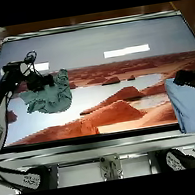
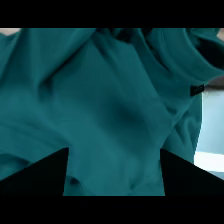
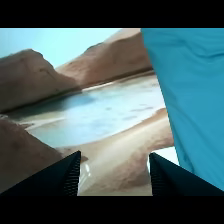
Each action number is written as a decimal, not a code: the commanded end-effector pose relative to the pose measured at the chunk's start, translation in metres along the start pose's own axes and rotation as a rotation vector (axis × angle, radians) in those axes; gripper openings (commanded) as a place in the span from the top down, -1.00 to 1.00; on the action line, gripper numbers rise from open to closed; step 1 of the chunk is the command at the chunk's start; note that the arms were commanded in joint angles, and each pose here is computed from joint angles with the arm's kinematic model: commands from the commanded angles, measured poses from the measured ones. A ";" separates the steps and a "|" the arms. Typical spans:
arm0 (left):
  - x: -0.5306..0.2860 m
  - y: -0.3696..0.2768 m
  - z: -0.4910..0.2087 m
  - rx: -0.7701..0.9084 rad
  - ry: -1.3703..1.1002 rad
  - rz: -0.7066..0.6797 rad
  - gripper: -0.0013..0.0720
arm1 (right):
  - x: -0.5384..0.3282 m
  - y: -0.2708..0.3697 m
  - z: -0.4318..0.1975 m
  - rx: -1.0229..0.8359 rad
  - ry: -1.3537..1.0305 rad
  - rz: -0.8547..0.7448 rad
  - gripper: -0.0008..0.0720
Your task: Fold the shirts.
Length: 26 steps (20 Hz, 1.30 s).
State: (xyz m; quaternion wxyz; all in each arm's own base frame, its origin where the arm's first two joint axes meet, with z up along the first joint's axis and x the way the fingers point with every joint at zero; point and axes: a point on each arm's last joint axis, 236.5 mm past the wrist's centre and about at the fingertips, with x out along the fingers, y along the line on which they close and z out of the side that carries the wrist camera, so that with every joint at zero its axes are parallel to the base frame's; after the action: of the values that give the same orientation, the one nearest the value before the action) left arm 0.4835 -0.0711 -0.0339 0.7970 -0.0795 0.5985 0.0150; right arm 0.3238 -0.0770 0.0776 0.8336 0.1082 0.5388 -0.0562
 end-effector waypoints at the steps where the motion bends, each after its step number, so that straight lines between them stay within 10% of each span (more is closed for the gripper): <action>1: 0.062 -0.012 -0.003 -0.058 0.116 -0.088 -0.91 | 0.000 0.002 0.009 0.004 -0.040 0.009 -0.50; 5: 0.090 -0.014 -0.018 -0.082 0.183 -0.101 -0.59 | 0.000 0.002 0.011 0.004 -0.048 0.008 -0.50; 6: 0.088 -0.014 -0.017 -0.085 0.182 -0.103 0.47 | 0.000 0.002 0.011 0.005 -0.048 0.009 -0.50; 7: 0.081 -0.016 -0.016 -0.080 0.181 -0.111 0.85 | 0.000 0.002 0.011 0.005 -0.048 0.009 -0.50; 19: -0.423 -0.225 -0.042 0.437 -0.792 -0.676 0.85 | -0.045 0.053 0.019 -0.023 -0.176 0.190 -0.50; 26: -0.357 -0.260 -0.121 0.479 -0.511 -0.687 0.85 | -0.123 0.075 -0.002 -0.088 -0.349 0.209 -0.50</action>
State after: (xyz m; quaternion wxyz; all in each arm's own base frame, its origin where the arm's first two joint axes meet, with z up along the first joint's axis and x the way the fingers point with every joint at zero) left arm 0.3146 -0.3077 0.3454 0.8900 -0.0819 0.2485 -0.3734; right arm 0.3092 -0.0191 0.1840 0.9154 0.1240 0.3822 0.0239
